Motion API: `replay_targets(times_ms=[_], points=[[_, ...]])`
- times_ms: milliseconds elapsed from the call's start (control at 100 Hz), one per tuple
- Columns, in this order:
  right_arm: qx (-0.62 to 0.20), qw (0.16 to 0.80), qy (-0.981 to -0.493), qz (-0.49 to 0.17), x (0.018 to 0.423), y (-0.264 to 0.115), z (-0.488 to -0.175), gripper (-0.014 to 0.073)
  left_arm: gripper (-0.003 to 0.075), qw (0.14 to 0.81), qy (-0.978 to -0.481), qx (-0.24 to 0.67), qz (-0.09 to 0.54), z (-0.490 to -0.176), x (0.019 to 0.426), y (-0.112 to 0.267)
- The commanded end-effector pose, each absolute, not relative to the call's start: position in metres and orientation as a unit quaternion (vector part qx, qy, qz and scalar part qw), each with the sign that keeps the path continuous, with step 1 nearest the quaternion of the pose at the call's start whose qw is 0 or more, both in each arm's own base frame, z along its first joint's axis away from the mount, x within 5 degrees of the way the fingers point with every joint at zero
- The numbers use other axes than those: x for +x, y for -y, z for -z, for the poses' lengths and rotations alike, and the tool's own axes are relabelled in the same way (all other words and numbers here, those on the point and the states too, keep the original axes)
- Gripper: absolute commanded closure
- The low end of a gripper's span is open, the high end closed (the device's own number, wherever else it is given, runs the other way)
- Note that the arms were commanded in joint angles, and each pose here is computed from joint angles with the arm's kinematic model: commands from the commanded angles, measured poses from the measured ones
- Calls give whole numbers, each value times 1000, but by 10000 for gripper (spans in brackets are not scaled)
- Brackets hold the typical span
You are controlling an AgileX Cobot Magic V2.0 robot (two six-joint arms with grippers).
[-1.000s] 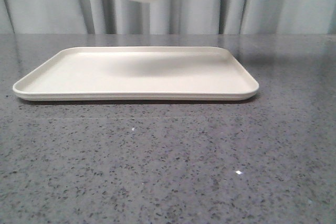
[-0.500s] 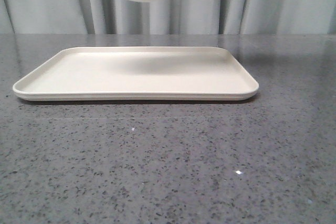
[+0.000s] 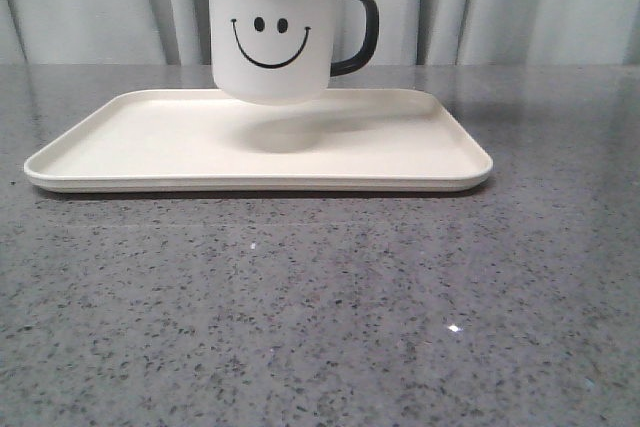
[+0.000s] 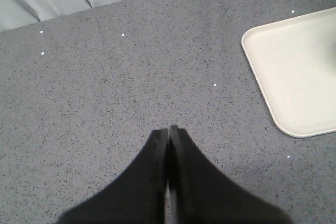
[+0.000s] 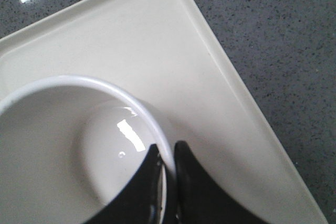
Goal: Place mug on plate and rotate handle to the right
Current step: 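Lower the turned mug back onto the tray with the right gripper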
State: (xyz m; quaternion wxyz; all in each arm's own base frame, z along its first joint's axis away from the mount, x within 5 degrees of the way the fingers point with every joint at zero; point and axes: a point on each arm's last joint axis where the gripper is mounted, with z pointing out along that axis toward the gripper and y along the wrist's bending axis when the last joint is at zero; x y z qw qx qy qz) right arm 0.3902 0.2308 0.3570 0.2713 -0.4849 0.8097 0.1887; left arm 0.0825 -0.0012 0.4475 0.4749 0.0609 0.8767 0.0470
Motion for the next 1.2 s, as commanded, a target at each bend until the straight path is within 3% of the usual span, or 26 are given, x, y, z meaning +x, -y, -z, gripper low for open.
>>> replay_targets(times_ms=[0, 1190], points=[[-502, 273, -795, -203, 372, -227, -383, 707, 740, 492, -867, 57, -49, -455, 83, 0], [-495, 226, -813, -207, 380, -230, -350, 707, 740, 490, -869, 58, -43, -454, 82, 1]])
